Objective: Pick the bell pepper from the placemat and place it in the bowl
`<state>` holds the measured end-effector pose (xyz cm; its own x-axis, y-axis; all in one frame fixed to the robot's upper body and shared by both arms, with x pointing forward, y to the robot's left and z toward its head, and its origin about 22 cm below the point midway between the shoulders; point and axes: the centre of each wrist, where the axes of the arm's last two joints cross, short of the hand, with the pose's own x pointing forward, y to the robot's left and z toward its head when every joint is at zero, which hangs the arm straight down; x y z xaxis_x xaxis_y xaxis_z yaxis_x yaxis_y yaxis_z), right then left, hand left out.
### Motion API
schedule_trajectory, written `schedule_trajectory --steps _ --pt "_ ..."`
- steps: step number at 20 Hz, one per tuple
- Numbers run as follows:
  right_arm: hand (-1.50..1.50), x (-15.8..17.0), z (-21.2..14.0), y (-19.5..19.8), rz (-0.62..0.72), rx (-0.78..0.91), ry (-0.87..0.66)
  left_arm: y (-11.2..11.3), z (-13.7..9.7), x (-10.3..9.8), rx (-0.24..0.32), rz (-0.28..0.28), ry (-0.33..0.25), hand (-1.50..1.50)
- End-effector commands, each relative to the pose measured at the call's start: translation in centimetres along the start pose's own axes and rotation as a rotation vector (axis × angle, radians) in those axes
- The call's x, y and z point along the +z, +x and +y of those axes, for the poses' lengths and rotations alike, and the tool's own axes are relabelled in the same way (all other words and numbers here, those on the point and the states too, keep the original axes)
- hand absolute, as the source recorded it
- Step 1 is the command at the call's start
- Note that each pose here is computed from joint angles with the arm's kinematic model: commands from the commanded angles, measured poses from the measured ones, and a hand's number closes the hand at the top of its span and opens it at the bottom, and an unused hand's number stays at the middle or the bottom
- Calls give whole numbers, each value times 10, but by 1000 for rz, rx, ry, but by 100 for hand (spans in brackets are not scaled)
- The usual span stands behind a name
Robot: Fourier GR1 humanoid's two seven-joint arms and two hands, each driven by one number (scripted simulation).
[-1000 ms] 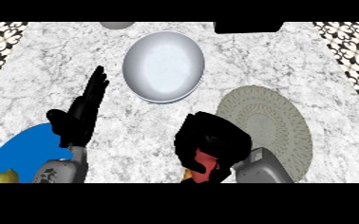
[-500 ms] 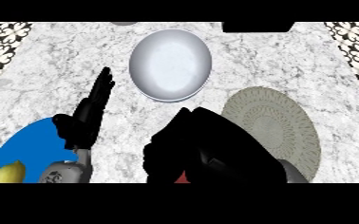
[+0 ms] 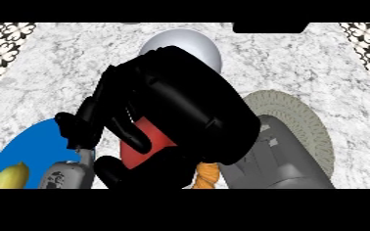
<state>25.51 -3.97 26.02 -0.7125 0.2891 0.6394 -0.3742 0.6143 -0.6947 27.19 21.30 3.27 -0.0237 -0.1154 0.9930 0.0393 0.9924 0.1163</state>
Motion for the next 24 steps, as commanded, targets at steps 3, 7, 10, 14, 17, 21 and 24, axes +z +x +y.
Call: schedule_trajectory --steps 3,7,10,14,17,21,24 --pt "150 -40 -3 -28 70 252 -16 -2 5 -7 5 -8 4 0" --pt "150 -48 8 -79 91 290 -28 -13 -18 -3 -12 -14 11 0" --pt "150 -61 5 -107 111 286 -41 0 -12 -8 4 -15 -10 0" --pt "150 -70 2 -135 156 323 -60 -17 -2 -2 6 8 -4 0" --pt "150 -66 13 -168 172 322 -49 -20 -16 -3 6 -7 -5 0" --pt "150 -58 13 -199 239 308 37 8 -11 -19 16 -10 -23 0" --pt "150 -58 12 -212 308 177 74 -9 -12 -6 -8 -14 -40 0"
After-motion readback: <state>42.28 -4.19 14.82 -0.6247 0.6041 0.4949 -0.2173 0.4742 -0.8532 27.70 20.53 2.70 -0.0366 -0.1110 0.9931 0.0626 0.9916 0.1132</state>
